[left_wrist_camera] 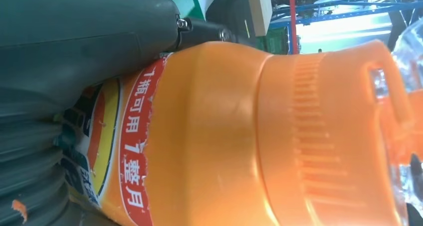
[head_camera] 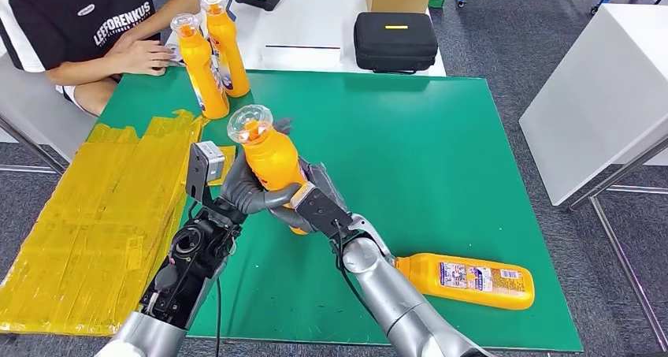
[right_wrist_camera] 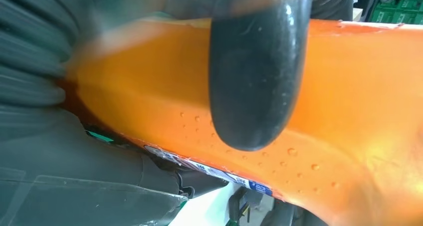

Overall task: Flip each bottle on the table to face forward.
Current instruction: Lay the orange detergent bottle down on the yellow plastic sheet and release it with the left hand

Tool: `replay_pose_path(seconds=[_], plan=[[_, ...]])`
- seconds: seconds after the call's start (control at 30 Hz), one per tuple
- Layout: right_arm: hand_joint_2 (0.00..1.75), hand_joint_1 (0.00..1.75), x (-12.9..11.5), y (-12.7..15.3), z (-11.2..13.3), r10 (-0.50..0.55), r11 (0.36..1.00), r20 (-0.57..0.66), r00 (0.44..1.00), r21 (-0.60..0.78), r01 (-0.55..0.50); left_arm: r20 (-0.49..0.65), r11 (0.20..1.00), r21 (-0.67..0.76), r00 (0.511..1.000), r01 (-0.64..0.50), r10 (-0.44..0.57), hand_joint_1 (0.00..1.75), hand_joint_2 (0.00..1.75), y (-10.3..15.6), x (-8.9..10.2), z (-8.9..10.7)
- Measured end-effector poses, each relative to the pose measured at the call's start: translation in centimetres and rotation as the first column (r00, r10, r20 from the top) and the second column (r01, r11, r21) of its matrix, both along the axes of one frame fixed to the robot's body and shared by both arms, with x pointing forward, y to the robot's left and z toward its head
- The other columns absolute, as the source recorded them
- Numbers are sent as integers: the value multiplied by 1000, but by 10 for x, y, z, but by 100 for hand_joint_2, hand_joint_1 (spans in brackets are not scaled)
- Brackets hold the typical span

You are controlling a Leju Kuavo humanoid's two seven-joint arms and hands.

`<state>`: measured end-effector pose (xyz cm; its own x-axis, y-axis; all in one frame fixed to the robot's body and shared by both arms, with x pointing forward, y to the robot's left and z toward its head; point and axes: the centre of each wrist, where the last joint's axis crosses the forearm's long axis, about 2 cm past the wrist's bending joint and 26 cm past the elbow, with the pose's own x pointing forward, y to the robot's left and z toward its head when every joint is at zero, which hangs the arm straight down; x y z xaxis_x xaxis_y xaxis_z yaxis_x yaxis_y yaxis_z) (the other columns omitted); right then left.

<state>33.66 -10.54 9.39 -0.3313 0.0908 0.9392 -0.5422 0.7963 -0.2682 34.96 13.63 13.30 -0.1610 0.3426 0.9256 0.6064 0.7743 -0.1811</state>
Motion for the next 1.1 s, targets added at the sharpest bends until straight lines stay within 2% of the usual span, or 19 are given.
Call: replay_pose_path(seconds=[0.73,0.77,0.87,0.9,1.1], plan=[[175,175,-1,-1,-1,-2,1000,5,1000,-21,2,-10,1000,-5,1000,-4,4,175,175,0,-2,-2],[175,143,-1,-1,-1,-3,1000,6,1000,-22,3,-11,1000,-6,1000,-4,4,175,175,0,-2,-2],[175,12,-2,-1,-2,-10,1000,11,1000,-30,10,-11,1000,-6,1000,-6,6,175,175,0,-3,-3],[175,0,-2,-1,-2,-14,999,14,1000,-34,15,-11,1000,-6,1000,-8,8,175,175,0,-3,-3],[175,0,-7,-2,0,-71,996,58,996,-57,75,-4,1000,-8,1000,-22,22,175,175,1,-3,-1]])
